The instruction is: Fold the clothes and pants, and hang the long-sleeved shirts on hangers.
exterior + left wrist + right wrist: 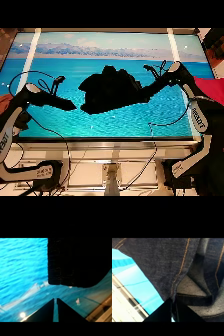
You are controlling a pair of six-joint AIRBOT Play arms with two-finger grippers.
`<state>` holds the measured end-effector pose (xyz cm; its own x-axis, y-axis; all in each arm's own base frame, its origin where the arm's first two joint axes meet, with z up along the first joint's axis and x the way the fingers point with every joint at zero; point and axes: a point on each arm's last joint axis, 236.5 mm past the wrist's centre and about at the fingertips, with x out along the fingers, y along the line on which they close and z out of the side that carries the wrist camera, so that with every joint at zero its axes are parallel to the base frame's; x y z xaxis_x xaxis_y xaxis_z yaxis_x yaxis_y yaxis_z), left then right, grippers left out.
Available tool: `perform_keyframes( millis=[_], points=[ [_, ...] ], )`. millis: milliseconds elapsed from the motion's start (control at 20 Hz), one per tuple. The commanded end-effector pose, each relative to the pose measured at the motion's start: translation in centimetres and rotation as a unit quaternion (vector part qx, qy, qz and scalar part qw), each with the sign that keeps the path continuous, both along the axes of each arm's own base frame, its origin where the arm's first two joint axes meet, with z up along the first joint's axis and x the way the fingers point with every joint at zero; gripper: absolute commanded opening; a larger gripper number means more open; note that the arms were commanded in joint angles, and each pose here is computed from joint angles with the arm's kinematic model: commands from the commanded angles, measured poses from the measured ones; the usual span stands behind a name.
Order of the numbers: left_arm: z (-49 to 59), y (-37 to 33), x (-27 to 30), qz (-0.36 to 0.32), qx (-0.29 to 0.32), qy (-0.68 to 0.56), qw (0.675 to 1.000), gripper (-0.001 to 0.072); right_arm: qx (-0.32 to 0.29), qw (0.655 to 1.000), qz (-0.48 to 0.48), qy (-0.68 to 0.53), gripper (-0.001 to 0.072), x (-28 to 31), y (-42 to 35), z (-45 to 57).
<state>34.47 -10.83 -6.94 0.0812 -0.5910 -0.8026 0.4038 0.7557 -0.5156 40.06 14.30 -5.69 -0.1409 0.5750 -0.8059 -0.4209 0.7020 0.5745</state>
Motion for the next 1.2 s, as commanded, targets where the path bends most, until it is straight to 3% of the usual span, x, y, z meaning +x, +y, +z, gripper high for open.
perform_keyframes(
  millis=[0, 200, 450, 550, 700, 750, 1150],
  points=[
    [-1.5, -2.7, 0.4, 0.017, -0.087, 0.037, 0.995, 0.0286, 0.019, 1.0, 0.0, 0.008, 0.0018, -0.3, 0.7, 0.6],
    [0.4, -4.0, 3.3, 0.017, -0.16, -0.041, 0.986, 0.0304, 0.03, 0.999, -0.002, 0.01, 0.0018, -0.3, 1.2, 1.0],
    [-1.1, -1.2, 4.3, 0.047, -0.117, -0.048, 0.991, 0.0305, 0.046, 0.999, -0.005, 0.011, 0.0018, -0.3, 1.7, 1.4],
    [-1.5, -0.8, 4.0, 0.041, -0.106, -0.044, 0.992, 0.0376, 0.046, 0.999, -0.006, 0.01, 0.0018, -0.2, 1.7, 1.4],
    [-1.5, -0.8, 4.0, 0.041, -0.106, -0.044, 0.992, 0.0404, 0.046, 0.999, -0.005, 0.013, 0.0018, -0.3, 1.7, 1.5],
    [-1.5, -0.8, 4.0, 0.041, -0.107, -0.044, 0.992, 0.0461, 0.046, 0.999, -0.004, 0.014, 0.0018, -0.4, 1.7, 1.5],
    [-2.0, -2.4, 3.4, 0.038, -0.137, -0.019, 0.99, 0.0462, 0.048, 0.999, -0.001, 0.018, 0.0018, -0.6, 1.8, 1.6]
  ],
)
